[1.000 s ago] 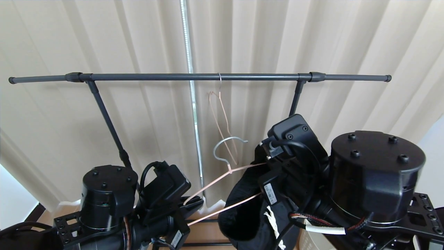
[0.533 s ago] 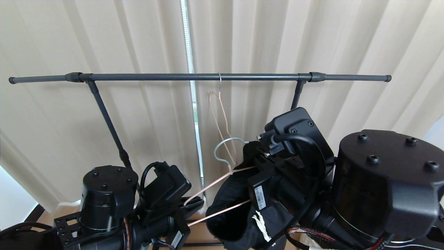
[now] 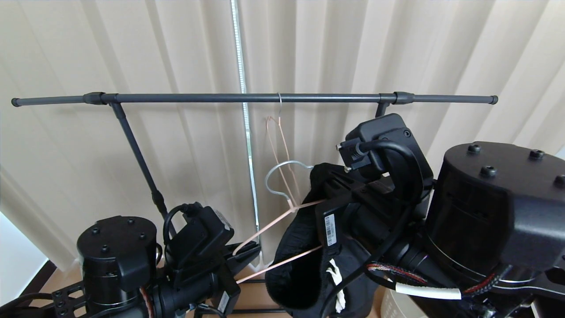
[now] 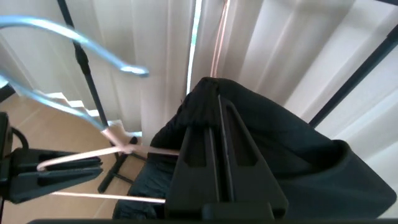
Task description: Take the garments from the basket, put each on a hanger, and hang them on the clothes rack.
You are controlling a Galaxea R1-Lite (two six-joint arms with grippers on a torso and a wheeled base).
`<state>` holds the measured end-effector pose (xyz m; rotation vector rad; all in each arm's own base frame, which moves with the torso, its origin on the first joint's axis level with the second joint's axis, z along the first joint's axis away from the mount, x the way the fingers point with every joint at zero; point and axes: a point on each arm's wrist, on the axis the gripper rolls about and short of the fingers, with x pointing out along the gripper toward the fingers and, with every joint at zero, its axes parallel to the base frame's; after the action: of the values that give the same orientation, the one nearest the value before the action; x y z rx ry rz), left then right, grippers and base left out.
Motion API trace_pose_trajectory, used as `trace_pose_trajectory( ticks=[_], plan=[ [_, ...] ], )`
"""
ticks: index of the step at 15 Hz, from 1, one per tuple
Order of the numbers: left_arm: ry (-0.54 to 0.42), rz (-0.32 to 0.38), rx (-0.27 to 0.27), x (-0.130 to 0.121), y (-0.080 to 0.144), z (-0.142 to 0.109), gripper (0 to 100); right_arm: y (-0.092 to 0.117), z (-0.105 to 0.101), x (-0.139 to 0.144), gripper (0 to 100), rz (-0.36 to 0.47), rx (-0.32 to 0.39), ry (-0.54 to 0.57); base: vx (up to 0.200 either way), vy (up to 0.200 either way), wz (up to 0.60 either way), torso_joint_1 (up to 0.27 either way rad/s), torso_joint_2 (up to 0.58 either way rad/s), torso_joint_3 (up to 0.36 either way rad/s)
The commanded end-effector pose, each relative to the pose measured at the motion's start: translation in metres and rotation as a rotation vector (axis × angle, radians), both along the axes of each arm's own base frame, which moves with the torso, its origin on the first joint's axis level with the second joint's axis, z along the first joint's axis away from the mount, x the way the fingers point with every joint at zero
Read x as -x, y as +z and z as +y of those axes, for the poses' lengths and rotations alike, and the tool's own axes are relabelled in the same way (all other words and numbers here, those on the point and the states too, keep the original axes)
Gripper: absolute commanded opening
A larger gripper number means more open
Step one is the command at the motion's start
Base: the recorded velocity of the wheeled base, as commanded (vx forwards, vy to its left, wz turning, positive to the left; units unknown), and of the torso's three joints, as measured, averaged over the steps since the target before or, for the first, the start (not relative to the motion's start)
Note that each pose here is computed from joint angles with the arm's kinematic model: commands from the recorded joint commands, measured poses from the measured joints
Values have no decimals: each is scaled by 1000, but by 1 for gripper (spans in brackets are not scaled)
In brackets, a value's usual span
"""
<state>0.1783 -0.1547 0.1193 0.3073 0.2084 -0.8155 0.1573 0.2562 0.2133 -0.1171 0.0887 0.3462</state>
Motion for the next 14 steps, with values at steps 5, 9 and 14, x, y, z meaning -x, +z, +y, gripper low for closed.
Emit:
trace_pose_trajectory(
  ticks=[5, 9, 14],
  plan=[
    [4, 3, 21, 4, -4, 3, 0, -1, 2, -2, 0, -6, -10, -4, 0, 0, 0, 0, 0, 0],
    [5, 3, 31, 5, -4, 3, 0, 2, 0, -2, 100, -14, -23, -6, 0, 0, 0, 0, 0, 0],
    [4, -4, 40, 5, -3, 3, 0, 7, -8, -4, 100, -22, -25, -27, 0, 0, 0, 0, 0, 0]
  ],
)
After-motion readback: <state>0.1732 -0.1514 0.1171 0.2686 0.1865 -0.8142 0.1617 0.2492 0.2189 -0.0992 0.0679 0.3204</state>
